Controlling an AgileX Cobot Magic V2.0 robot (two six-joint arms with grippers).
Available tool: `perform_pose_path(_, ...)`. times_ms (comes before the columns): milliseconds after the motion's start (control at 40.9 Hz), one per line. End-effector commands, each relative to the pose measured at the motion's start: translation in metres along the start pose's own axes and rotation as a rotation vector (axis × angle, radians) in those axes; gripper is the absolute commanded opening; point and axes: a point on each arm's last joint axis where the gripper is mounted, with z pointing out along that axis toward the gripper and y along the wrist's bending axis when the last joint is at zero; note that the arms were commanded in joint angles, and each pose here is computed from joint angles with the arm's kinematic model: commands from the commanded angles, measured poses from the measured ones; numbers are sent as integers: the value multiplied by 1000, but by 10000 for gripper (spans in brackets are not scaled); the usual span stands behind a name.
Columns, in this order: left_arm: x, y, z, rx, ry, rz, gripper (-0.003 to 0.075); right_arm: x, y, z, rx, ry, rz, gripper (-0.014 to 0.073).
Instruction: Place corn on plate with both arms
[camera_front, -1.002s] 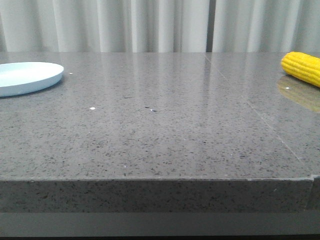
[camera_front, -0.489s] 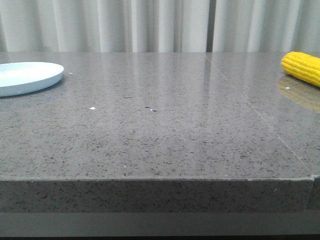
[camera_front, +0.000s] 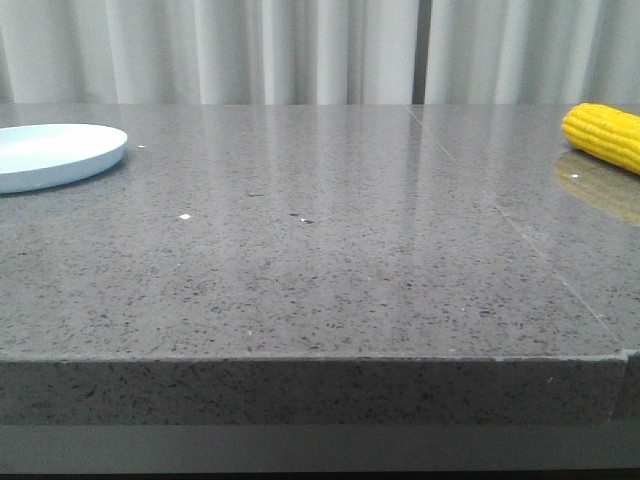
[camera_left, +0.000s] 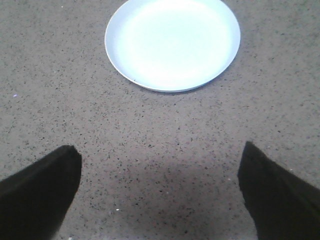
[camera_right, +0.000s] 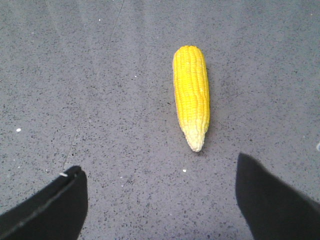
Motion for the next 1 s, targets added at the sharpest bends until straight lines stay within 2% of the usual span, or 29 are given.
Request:
perform_pose_path(0,-22,5,7,-32,-31,15,619,-17,1,-4,-4,-109,-9,625)
perform_pose_path(220,-47,31,55,-76,101,-72,619,-17,1,-4,-4,-109,-9,625)
perform_pose_path(416,-67,51,94,112,110,-176,619,-17,1,-4,-4,-109,-9,625)
perform_pose_path(513,-75,59,111,135,98,-218,619,-17,1,-4,-4,-109,-9,625)
perform_pose_path(978,-96,78,188,142,164,-241,619,-17,1,-4,-4,-109,-9,625)
